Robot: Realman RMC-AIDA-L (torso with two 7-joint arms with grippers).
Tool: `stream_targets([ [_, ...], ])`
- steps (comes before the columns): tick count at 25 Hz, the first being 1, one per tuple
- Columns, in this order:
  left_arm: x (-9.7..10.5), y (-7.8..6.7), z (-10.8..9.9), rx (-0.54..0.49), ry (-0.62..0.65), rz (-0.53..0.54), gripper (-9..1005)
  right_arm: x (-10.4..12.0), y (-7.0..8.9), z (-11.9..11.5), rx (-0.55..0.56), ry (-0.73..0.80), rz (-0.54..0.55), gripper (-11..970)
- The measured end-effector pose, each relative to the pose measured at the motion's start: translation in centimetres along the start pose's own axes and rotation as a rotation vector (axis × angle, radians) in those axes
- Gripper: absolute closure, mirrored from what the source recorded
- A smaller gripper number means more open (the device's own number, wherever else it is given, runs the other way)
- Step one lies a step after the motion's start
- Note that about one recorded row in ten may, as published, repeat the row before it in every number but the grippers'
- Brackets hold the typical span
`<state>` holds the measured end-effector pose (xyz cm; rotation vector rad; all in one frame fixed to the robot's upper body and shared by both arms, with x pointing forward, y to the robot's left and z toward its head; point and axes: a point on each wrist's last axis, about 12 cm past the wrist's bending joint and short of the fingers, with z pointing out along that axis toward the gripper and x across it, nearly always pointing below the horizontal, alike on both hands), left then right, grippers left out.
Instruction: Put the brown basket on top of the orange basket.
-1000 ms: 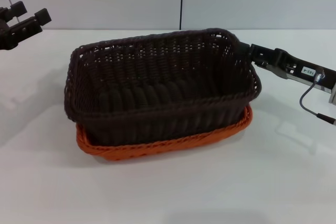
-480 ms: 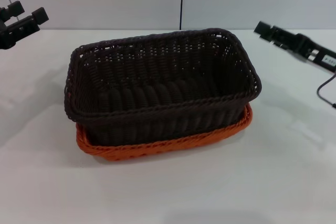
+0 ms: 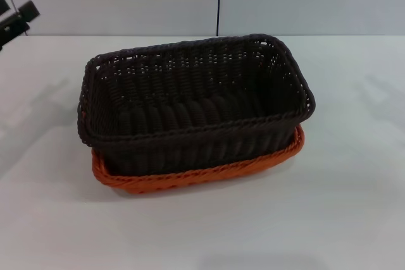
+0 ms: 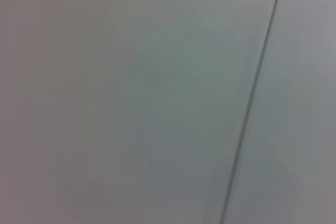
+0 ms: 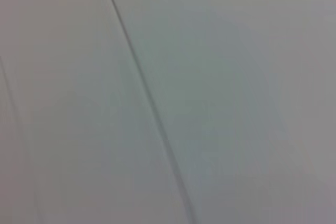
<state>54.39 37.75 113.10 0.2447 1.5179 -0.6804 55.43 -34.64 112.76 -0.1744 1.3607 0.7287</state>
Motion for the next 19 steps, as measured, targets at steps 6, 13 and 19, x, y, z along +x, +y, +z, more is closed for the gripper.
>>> stream_targets([
  [6, 1.1, -0.6, -2.1, -0.033, -0.167, 0.009, 136, -0.4, -0.8, -2.5, 0.136, -0.172, -0.186, 489],
  [13, 2.9, -1.7, -5.1, -0.101, -0.363, 0.066, 136, 0.3, -1.2, -5.6, 0.378, -0.332, -0.459, 489],
  [19, 5.2, -3.3, -6.9, -0.19, -0.486, 0.113, 136, 1.0, -0.8, -6.9, 0.51, -0.408, -0.57, 489],
])
